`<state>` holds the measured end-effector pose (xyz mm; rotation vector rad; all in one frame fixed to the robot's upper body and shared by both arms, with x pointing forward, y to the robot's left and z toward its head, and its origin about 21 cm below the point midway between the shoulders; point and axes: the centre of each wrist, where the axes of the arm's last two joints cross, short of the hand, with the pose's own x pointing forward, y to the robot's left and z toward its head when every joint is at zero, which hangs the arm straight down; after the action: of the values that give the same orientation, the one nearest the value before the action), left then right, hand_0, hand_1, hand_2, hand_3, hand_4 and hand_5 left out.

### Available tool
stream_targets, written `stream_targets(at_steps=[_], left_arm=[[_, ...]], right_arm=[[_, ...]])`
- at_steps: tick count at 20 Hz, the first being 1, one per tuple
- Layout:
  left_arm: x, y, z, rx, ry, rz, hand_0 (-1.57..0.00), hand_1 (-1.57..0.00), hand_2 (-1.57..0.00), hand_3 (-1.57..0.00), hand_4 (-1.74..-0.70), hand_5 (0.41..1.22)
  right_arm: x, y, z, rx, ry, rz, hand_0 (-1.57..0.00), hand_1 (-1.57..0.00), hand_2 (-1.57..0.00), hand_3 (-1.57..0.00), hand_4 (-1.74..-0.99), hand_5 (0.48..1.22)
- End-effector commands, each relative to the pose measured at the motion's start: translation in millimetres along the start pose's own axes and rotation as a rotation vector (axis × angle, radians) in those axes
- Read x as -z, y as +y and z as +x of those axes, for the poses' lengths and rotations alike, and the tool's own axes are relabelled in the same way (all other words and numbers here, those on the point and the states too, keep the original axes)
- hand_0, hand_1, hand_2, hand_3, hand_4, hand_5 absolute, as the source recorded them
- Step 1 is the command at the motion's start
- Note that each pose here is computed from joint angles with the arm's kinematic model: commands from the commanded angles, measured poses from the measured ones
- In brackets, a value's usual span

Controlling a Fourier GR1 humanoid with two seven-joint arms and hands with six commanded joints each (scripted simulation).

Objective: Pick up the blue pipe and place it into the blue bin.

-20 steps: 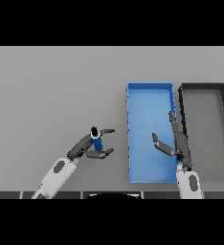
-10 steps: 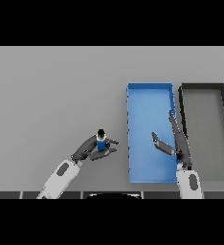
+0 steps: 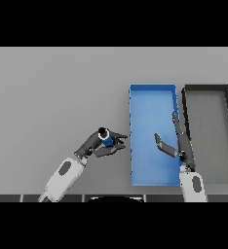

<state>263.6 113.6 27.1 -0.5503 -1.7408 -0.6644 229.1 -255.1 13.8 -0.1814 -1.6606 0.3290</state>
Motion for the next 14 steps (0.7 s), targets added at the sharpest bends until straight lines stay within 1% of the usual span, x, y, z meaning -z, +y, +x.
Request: stream_targets(at_steps=[1, 3, 5, 7, 9, 11, 13, 14], left_arm=[[3.6, -0.9, 5.9, 0.002, -0.019, -0.015, -1.55, -1.56, -1.56, -1.56, -1.47, 1.215], [12.1, -5.9, 17.1, 0.006, -0.029, -0.041, -1.56, -1.56, -1.56, -1.56, -1.47, 1.217], [12.6, -7.1, 20.3, 0.015, -0.007, -0.050, -1.56, -1.56, -1.57, -1.57, -1.47, 1.219], [15.6, -6.3, 23.4, 0.028, -0.001, -0.047, -1.57, -1.57, -1.57, -1.57, -1.47, 1.220], [14.6, -5.1, 24.5, 0.024, 0.008, -0.051, -1.57, -1.57, -1.57, -1.57, -1.47, 1.220], [13.1, -6.5, 19.0, 0.015, 0.014, -0.059, -1.57, -1.57, -1.57, -1.57, -1.47, 1.220], [13.0, -4.1, 20.1, 0.026, 0.011, -0.052, -1.57, -1.57, -1.57, -1.57, -1.47, 1.220], [10.9, -5.7, 18.5, 0.025, 0.011, -0.060, -1.57, -1.57, -1.57, -1.57, -1.47, 1.220]], right_arm=[[2.4, -0.6, -0.3, -0.006, -0.001, 0.003, 0.00, 0.00, 0.00, 0.00, -1.184, 0.643], [1.7, -0.8, 0.3, -0.010, -0.009, -0.002, 0.00, 0.00, 0.00, 0.00, -1.170, 0.644], [-1.6, -2.8, -2.8, -0.017, -0.008, 0.001, 0.00, 0.00, 0.00, 0.00, -1.158, 0.643], [2.0, -5.7, -2.5, -0.019, -0.004, -0.007, 0.00, 0.00, 0.00, 0.00, -1.151, 0.643], [-1.3, -6.8, -0.4, -0.035, -0.019, -0.020, 0.00, 0.00, 0.00, 0.00, -1.141, 0.643], [-8.4, -5.6, 3.5, -0.054, -0.026, -0.042, 0.00, 0.00, 0.00, 0.00, -1.138, 0.643], [-17.0, -3.9, 9.9, -0.077, -0.028, -0.068, 0.00, 0.00, 0.00, 0.00, -1.188, 0.643], [-16.9, -4.3, 12.3, -0.083, -0.013, -0.079, 0.00, 0.00, 0.00, 0.00, -1.191, 0.642]])
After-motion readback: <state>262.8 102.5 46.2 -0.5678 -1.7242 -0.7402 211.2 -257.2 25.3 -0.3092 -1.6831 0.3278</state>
